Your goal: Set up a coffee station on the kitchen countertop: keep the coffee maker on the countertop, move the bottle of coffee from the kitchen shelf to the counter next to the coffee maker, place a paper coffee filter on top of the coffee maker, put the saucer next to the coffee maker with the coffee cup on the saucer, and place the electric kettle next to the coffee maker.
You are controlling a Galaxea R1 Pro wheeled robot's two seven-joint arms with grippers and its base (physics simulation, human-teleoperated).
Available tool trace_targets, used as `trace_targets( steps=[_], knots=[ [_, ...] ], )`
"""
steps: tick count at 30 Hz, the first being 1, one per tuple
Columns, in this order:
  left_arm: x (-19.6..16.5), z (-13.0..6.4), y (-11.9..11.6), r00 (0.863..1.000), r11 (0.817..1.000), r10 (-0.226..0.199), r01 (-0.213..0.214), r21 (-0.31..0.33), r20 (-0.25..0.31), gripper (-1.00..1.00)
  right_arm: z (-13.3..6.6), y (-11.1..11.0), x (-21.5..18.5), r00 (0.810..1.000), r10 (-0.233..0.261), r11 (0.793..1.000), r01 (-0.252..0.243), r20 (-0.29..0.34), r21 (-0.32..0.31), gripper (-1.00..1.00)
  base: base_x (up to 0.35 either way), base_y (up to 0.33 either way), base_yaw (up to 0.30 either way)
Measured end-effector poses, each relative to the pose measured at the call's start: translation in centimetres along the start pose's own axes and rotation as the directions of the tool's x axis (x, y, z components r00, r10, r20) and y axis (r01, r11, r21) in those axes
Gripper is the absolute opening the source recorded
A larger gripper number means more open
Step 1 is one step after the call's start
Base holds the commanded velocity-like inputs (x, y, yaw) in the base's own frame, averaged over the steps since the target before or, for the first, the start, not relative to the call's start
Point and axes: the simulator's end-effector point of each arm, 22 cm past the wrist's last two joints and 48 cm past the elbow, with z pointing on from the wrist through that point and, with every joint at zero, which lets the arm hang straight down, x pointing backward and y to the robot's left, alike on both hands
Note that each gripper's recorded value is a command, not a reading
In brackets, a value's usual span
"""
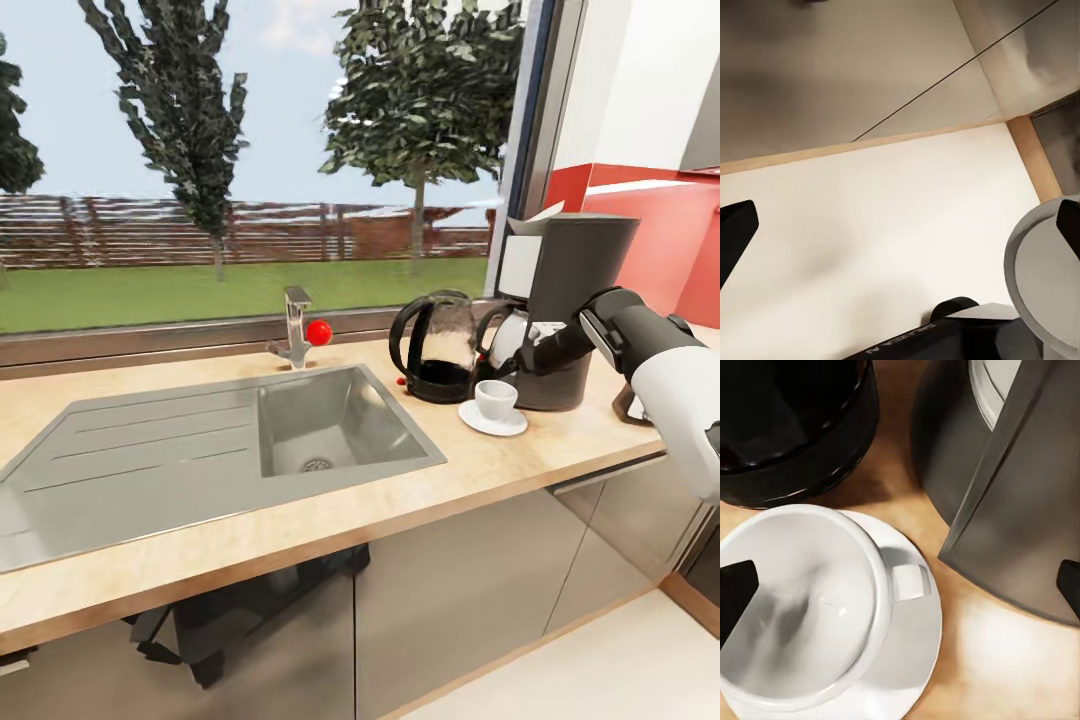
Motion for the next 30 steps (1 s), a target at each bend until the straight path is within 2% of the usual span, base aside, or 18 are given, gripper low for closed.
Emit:
trace_targets(
  steps=[7,22,25,26,27,29,30],
  knots=[
    [0.0,0.0,0.0,1.000,1.000,-0.001,0.001,0.000,0.001,1.00,0.0,0.0,0.0,1.000,0.000,1.000,0.000,0.000,0.000,1.00,-0.090,0.000,0.000],
    [0.0,0.0,0.0,1.000,1.000,-0.001,0.001,0.000,0.000,1.00,-0.1,-0.3,0.0,1.000,0.008,1.000,-0.008,0.003,-0.004,1.00,-0.307,0.000,0.000],
    [0.0,0.0,0.0,1.000,1.000,-0.001,0.001,-0.001,0.001,1.00,0.1,-0.6,1.1,1.000,0.011,0.999,-0.011,0.008,-0.052,1.00,-0.096,0.000,0.000],
    [0.0,0.0,0.0,1.000,1.000,-0.001,0.001,-0.001,0.002,1.00,0.1,-0.5,1.2,0.999,-0.013,0.995,0.016,0.038,-0.098,1.00,-0.037,0.000,0.000],
    [0.0,0.0,0.0,1.000,1.000,-0.001,0.001,-0.002,0.002,1.00,-0.3,0.0,1.3,0.995,-0.056,0.983,0.070,0.084,-0.169,1.00,-0.029,0.000,0.000],
    [-0.1,0.0,0.1,1.000,1.000,-0.001,0.001,-0.002,0.002,1.00,-0.8,0.3,1.7,0.988,-0.096,0.965,0.123,0.124,-0.232,1.00,-0.019,0.000,0.000],
    [0.0,0.0,0.1,1.000,1.000,-0.001,0.001,-0.003,0.002,1.00,-1.4,0.0,2.4,0.982,-0.121,0.949,0.158,0.148,-0.275,1.00,-0.010,0.000,0.000]
  ],
)
